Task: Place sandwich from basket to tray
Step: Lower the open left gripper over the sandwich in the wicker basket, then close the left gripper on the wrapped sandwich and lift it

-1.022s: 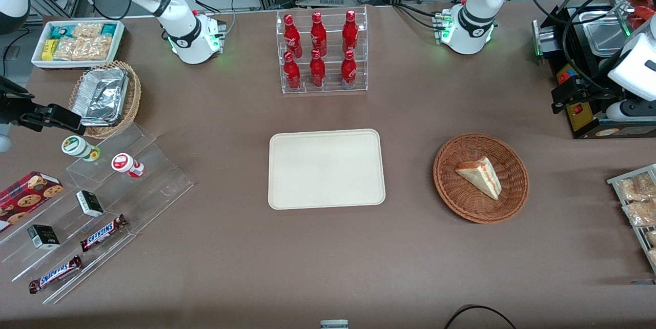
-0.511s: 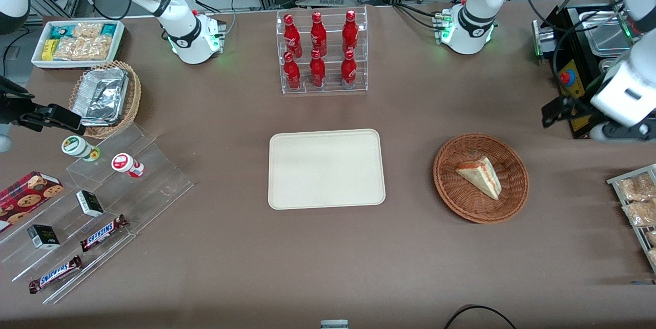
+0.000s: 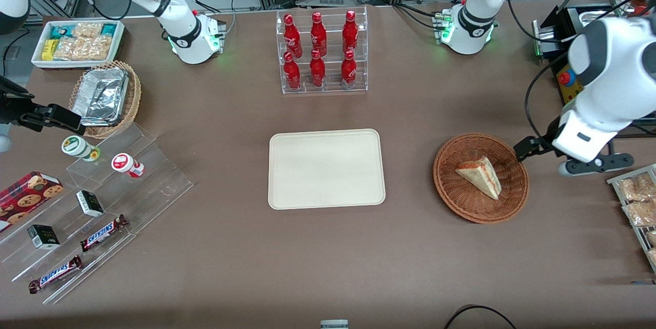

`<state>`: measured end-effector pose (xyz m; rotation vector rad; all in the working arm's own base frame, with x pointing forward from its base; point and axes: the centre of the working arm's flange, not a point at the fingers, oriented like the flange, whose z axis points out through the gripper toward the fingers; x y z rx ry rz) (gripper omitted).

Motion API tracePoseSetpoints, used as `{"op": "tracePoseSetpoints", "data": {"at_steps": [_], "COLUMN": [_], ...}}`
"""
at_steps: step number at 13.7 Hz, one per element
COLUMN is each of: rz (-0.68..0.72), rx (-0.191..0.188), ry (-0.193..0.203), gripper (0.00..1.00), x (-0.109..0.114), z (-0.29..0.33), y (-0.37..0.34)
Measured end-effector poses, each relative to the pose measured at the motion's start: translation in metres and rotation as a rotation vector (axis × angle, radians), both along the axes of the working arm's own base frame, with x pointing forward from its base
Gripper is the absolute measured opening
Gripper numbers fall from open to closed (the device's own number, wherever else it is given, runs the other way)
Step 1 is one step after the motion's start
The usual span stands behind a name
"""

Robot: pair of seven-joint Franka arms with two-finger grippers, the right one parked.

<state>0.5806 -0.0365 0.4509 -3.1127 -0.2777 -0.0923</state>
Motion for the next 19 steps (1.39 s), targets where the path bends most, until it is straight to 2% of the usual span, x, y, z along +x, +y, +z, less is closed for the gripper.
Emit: {"op": "tracePoseSetpoints", "data": {"at_steps": [7, 10, 14, 19], "rz": [0.318, 0.363, 0.381, 0.406], "rx": [-0.049, -0.046, -0.026, -0.025], "ry": [-0.037, -0.007, 0.045, 0.041], "gripper": [1.00, 1.00, 1.00, 1.00], "x": [-0.023, -0.035, -0.038, -0.036], "z": [-0.069, -0.101, -0.133, -0.158], "y": [-0.032, -0.054, -0.048, -0.036]}}
